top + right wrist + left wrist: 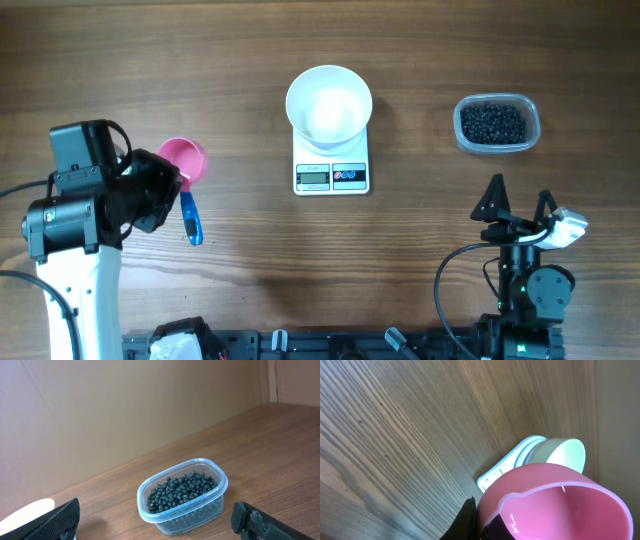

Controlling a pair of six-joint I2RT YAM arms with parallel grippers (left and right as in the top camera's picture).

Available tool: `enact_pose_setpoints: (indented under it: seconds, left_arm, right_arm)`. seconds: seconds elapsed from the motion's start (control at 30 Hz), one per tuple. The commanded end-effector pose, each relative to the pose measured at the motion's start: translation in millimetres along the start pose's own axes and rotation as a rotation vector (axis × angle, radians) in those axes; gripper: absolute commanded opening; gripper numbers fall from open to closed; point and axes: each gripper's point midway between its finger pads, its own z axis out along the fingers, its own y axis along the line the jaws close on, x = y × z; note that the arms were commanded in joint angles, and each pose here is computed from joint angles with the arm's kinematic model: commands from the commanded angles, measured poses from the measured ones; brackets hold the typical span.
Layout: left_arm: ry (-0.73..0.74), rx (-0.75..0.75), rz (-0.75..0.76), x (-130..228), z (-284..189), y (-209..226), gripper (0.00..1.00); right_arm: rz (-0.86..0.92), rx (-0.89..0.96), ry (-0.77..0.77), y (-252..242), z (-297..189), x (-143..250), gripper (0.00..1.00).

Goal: Scoop item into bowl and weigh 150g on scale

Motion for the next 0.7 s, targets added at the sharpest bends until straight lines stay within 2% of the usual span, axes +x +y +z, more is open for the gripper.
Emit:
enact_pose_setpoints:
  seconds: [0.0,0.23,0.43,0.67]
  left_arm:
    - [0.039,0.017,-0.016,9,-2,-2,0.04]
    - [0.110,-0.051,-0.259,26,-3,12,0.04]
    - [0.184,-0.018,-0.289,38,-5,5,0.04]
    - [0.180,-0.004,-0.363,36,-5,1,0.04]
  right_arm:
    - [0.008,-0.013,-0.003,3,0,-1,1.00]
    - [0.008,-0.013,-0.003,3,0,-1,1.00]
    - [0.008,-0.013,-0.003,3,0,-1,1.00]
    - [0.008,-0.013,-0.003,3,0,-1,1.00]
